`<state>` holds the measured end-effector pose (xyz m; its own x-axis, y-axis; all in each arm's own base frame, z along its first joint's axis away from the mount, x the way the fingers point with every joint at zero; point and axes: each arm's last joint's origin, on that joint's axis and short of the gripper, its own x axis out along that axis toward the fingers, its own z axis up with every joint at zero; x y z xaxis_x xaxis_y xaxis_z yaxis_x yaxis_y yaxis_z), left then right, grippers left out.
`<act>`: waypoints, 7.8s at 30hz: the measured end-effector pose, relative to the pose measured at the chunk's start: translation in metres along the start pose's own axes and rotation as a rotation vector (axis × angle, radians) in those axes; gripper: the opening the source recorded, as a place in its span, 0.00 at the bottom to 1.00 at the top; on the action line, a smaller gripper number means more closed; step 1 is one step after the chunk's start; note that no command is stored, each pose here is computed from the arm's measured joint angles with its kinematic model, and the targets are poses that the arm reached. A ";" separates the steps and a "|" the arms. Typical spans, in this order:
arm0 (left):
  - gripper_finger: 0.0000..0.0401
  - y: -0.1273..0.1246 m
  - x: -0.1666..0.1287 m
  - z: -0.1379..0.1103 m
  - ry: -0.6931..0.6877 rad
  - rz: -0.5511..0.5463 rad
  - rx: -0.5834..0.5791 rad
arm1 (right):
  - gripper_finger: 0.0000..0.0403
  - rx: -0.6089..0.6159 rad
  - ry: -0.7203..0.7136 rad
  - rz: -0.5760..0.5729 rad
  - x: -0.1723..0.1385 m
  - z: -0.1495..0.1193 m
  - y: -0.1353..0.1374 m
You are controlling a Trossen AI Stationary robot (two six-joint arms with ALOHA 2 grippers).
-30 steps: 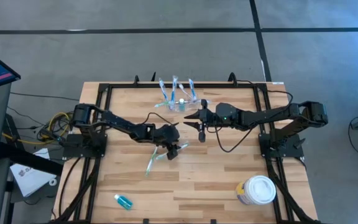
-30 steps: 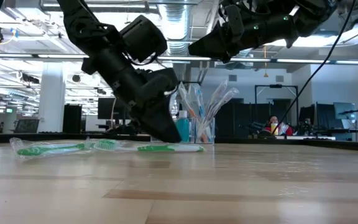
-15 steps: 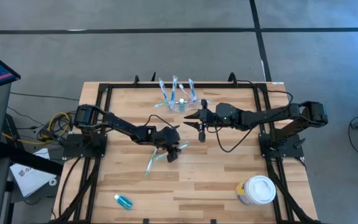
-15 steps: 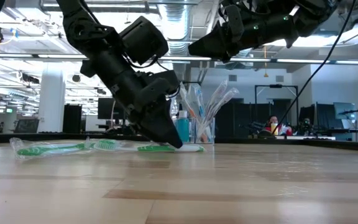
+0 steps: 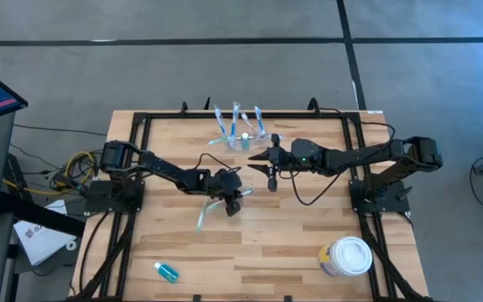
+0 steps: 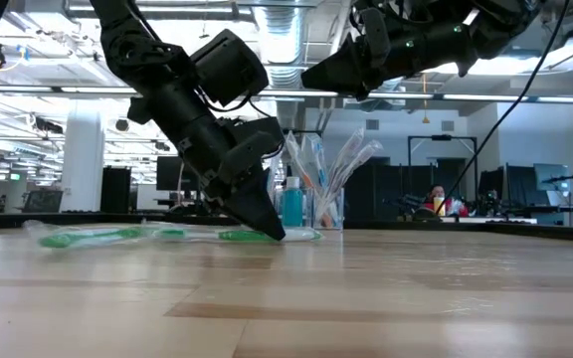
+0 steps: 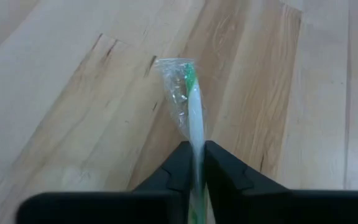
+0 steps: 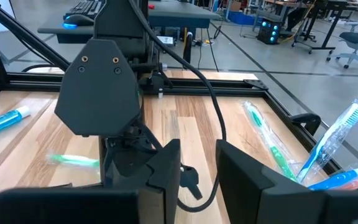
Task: Pick & Place toothbrushing station
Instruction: Put the green toothbrush into the transparent organizer
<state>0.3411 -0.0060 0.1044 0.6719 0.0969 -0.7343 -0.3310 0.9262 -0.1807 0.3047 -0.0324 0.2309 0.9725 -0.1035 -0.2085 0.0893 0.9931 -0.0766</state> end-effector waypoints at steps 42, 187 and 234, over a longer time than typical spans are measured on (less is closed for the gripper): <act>0.03 0.023 -0.094 0.073 -0.309 -0.199 -0.207 | 0.23 -0.657 -0.051 -0.053 -0.022 0.020 0.115; 0.19 0.026 -0.171 0.031 -0.643 -0.375 -0.072 | 0.01 -0.073 -0.400 -0.020 -0.023 0.053 -0.028; 0.19 0.013 -0.172 0.026 -0.688 -0.265 0.027 | 0.01 0.117 -0.602 -0.145 0.002 -0.049 -0.164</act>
<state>0.2382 -0.0011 0.2457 0.9937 0.0671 -0.0901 -0.0894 0.9580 -0.2723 0.2814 -0.1985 0.1954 0.8962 -0.2216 0.3843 0.2189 0.9744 0.0514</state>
